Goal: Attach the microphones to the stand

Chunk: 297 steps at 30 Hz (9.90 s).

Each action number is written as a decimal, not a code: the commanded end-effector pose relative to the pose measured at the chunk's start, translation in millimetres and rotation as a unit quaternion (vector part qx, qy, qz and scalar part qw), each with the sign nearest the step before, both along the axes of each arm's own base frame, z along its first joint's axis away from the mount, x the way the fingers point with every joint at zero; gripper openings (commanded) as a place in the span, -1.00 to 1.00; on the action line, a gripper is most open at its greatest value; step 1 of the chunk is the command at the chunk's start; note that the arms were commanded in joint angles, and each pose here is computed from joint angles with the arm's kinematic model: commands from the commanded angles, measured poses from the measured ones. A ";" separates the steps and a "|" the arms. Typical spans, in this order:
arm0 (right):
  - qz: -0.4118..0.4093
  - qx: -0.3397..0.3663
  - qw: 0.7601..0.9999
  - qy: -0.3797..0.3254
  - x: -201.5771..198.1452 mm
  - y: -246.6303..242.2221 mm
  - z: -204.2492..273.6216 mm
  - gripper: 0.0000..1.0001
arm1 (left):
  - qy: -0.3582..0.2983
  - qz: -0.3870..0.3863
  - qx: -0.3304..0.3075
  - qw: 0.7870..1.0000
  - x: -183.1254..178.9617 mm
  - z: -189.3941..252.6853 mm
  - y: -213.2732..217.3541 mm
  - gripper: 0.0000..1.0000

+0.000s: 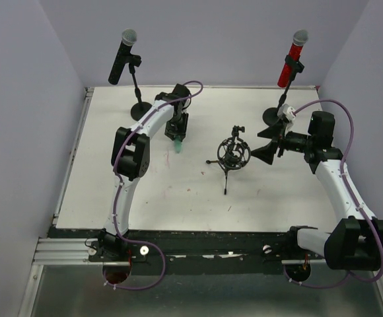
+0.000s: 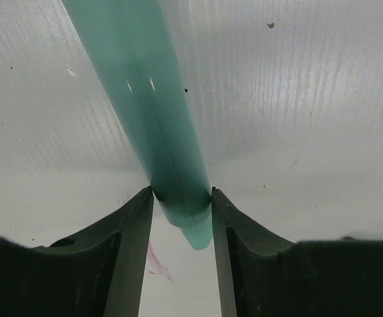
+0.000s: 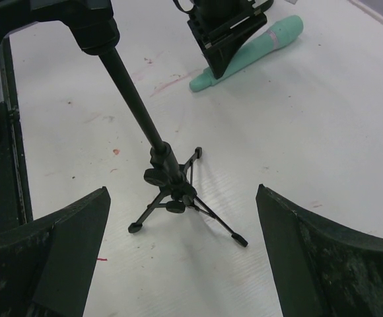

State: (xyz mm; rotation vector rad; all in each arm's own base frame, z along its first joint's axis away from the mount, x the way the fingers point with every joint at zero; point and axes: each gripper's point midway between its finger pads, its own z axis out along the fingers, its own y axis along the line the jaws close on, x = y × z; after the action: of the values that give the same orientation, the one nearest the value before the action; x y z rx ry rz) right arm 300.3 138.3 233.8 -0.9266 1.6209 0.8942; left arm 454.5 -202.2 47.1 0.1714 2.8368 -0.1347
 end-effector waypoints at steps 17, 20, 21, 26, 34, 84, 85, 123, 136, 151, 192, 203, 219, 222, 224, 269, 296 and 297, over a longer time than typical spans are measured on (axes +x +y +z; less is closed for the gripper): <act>0.031 0.017 0.999 -0.010 -14.6 1.8 12.2 0.99 | 0.117 -0.024 -0.043 0.992 -134.2 -28.3 9.0 -0.39; 0.037 0.021 0.999 -0.007 -16.1 2.4 10.8 0.99 | 0.115 -0.020 -0.038 0.992 -165.3 -33.3 10.8 -0.39; 0.038 0.021 0.999 -0.006 -16.6 2.9 10.4 0.99 | 0.119 -0.018 -0.036 0.992 -177.5 -37.2 13.7 -0.36; 0.042 0.021 0.999 -0.007 -19.6 3.5 11.8 0.99 | 0.096 -0.013 -0.033 0.995 -197.6 -42.9 17.0 0.06; 0.038 0.018 0.999 -0.011 -19.3 1.8 12.4 0.99 | 0.066 -0.031 -0.004 0.997 -154.3 -30.8 9.7 0.19; 0.146 0.094 0.984 0.044 -78.9 54.8 204.2 0.99 | -0.426 -0.303 -0.404 0.751 -264.1 373.9 -88.4 -0.94; 0.153 0.096 0.983 0.046 -79.2 57.3 208.1 0.99 | -0.424 -0.306 -0.406 0.750 -263.0 378.4 -95.3 -0.94; 0.209 0.140 0.966 0.058 -92.7 64.7 283.8 -0.30 | -0.351 -0.369 -0.440 0.739 -264.3 398.7 -210.2 -0.89; 0.215 0.139 0.966 0.024 -85.1 65.8 308.1 -0.72 | -0.382 -0.350 -0.446 0.730 -275.9 421.4 -174.4 0.65; 0.224 0.139 0.964 -0.025 -71.1 77.5 310.9 -0.73 | -0.438 -0.226 -0.408 0.769 -280.0 339.5 -46.9 0.97; 0.204 0.004 0.975 -0.090 -81.8 106.7 221.7 -0.72 | -0.283 -0.284 -0.445 0.801 -274.9 279.9 -111.4 -0.27; 0.210 -0.014 0.977 -0.043 -75.9 108.2 162.1 -0.71 | -0.310 -0.284 -0.446 0.790 -274.7 292.3 -106.5 -0.28; 0.179 -0.017 0.982 -0.062 -78.6 97.6 184.7 0.99 | -0.399 -0.241 -0.427 0.775 -281.9 269.0 -62.4 0.79; 0.143 -0.020 0.987 -0.064 -65.3 78.1 185.5 0.99 | -0.414 -0.238 -0.408 0.778 -282.5 267.4 -49.9 0.97; 0.127 -0.017 0.990 -0.065 -59.5 66.1 180.9 0.99 | -0.425 -0.241 -0.384 0.784 -282.6 267.4 -39.5 0.97; 0.136 -0.003 0.990 -0.046 -24.0 35.3 107.7 0.99 | -0.400 -0.283 -0.409 0.770 -273.4 218.0 -72.7 0.97; 0.116 -0.032 0.983 -0.141 -1.7 10.9 -16.7 0.94 | -0.370 -0.270 -0.358 0.814 -236.2 149.7 -104.3 0.45; 0.121 -0.030 0.982 -0.143 2.2 11.4 -18.1 0.94 | -0.369 -0.268 -0.361 0.814 -237.2 146.1 -104.5 0.44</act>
State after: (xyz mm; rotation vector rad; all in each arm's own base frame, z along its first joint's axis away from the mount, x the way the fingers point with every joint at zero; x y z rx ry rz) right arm 285.1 142.6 203.4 -1.1121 1.5621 0.9119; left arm 206.8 -302.9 188.7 0.7254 1.7839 -1.0068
